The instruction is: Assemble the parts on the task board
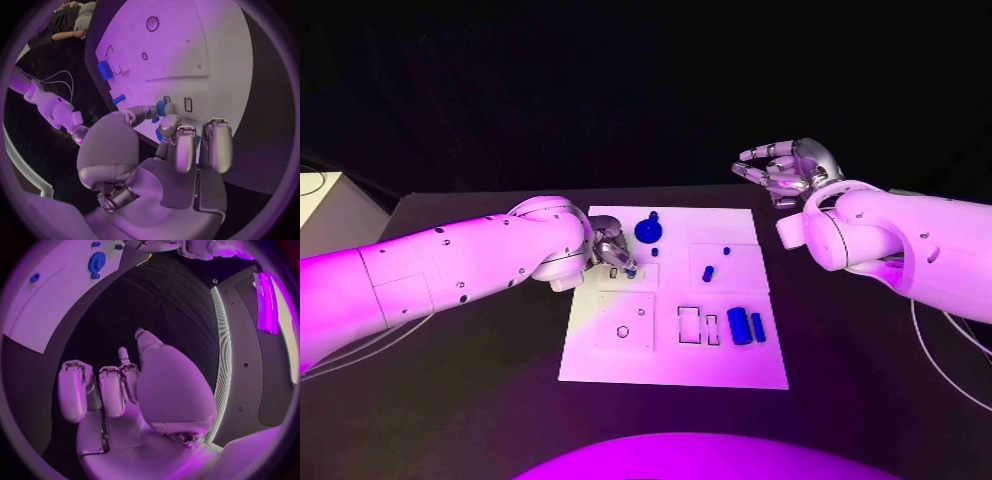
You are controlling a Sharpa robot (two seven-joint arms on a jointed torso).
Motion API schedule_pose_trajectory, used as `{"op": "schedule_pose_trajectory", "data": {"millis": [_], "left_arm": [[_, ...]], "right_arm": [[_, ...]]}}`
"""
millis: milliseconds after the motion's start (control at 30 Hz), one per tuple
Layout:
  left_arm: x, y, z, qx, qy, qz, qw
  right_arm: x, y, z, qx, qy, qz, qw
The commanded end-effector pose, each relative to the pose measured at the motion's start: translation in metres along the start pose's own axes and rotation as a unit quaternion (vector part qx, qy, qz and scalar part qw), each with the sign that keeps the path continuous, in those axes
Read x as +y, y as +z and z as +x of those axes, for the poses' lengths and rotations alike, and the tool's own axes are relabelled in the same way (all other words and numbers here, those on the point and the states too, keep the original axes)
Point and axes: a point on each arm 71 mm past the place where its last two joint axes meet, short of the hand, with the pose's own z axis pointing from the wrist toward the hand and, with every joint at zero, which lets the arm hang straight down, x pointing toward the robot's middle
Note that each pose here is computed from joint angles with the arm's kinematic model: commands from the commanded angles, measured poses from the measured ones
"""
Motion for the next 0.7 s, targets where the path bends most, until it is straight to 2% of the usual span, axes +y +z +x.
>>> {"op": "schedule_pose_trajectory", "data": {"millis": [33, 700], "left_arm": [[-0.0014, -0.0004, 0.0007, 0.0, 0.004, 0.005, 1.0], [0.0004, -0.0003, 0.0026, 0.016, 0.005, 0.0, 1.0]], "right_arm": [[0.0002, -0.0002, 0.0013, 0.009, -0.002, -0.005, 1.0], [-0.0007, -0.0001, 0.0014, 0.009, -0.003, -0.003, 1.0]]}}
